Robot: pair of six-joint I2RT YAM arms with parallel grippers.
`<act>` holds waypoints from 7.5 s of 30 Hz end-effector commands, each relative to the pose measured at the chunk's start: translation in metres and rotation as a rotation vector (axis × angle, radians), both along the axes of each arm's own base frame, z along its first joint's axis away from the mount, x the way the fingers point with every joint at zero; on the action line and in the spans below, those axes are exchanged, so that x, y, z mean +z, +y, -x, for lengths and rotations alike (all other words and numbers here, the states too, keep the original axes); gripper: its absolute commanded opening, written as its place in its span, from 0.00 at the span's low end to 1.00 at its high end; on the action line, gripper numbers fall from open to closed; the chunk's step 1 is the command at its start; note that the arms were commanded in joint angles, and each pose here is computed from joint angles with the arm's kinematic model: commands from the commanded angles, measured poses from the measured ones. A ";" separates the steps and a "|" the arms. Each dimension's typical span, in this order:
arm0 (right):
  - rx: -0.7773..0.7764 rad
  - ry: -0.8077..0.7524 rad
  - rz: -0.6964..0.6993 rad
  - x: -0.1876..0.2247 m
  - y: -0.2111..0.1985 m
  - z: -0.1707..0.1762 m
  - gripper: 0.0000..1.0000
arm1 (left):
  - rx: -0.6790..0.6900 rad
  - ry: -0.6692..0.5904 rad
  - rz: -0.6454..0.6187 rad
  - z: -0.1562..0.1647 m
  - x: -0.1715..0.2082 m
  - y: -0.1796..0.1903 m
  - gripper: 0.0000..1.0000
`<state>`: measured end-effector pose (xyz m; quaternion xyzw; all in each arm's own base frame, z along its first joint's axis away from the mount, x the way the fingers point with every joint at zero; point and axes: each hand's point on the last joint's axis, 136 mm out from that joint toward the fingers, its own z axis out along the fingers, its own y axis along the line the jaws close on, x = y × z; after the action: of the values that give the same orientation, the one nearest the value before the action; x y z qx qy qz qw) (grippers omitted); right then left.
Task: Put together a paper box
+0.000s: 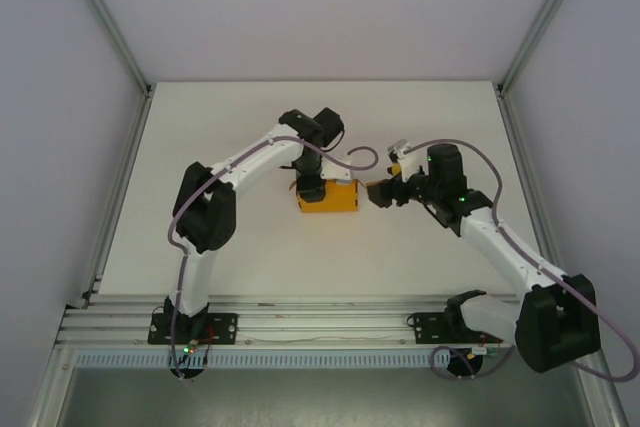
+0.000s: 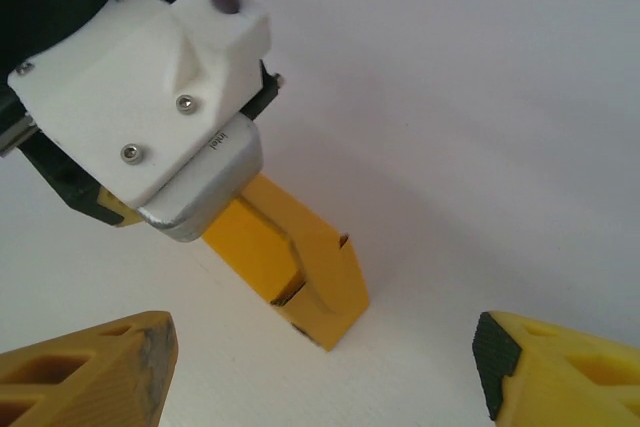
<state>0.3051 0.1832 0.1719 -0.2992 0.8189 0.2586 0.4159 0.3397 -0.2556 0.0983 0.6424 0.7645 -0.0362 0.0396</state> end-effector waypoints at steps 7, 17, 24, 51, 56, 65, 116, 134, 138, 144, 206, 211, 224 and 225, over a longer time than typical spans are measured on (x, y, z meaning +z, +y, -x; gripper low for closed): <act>0.077 -0.038 0.075 -0.016 0.012 -0.014 0.70 | -0.019 0.062 -0.044 0.003 -0.009 -0.002 0.48; 0.117 -0.079 0.090 -0.023 0.025 -0.029 0.60 | -0.040 0.049 -0.022 0.004 0.003 -0.004 0.53; 0.123 -0.057 0.086 -0.023 0.030 -0.036 0.35 | -0.054 0.036 0.020 0.006 0.013 -0.008 0.62; -0.434 0.284 -0.013 -0.040 0.011 -0.037 0.00 | 0.026 -0.045 0.079 -0.010 0.014 -0.018 0.50; -0.464 0.270 -0.084 -0.047 0.015 -0.034 0.00 | 0.049 -0.055 0.100 -0.011 0.016 -0.020 0.51; -0.511 0.256 -0.025 -0.066 0.015 -0.019 0.00 | 0.093 -0.073 0.133 -0.012 0.017 -0.023 0.51; -0.445 0.350 0.151 -0.076 0.044 0.006 0.00 | 0.872 -0.389 0.447 -0.005 0.071 0.068 0.64; -0.454 0.357 0.177 -0.081 0.043 0.003 0.00 | 0.897 -0.257 0.389 -0.004 0.041 0.069 0.41; -0.447 0.361 0.176 -0.082 0.044 0.004 0.00 | 0.917 -0.274 0.363 -0.005 0.037 0.074 0.38; -0.448 0.358 0.180 -0.082 0.043 0.004 0.00 | 0.923 -0.285 0.369 -0.007 0.041 0.075 0.24; -0.342 0.200 0.338 -0.117 0.036 0.026 0.00 | 1.314 0.103 0.238 0.042 -0.026 0.055 0.00; -0.341 0.173 0.374 -0.111 0.032 0.024 0.00 | 1.308 0.058 0.349 0.039 0.014 0.053 0.18; -0.349 0.177 0.375 -0.109 0.032 0.023 0.00 | 1.460 0.042 0.588 0.008 0.066 0.057 0.70; -0.349 0.176 0.371 -0.108 0.032 0.022 0.00 | 1.477 0.062 0.601 0.004 0.064 0.056 0.70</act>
<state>0.3203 0.2357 0.1201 -0.1576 0.8850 0.0978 0.4270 0.3210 -0.1981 0.1650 -0.0278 0.9590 -0.1967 0.2022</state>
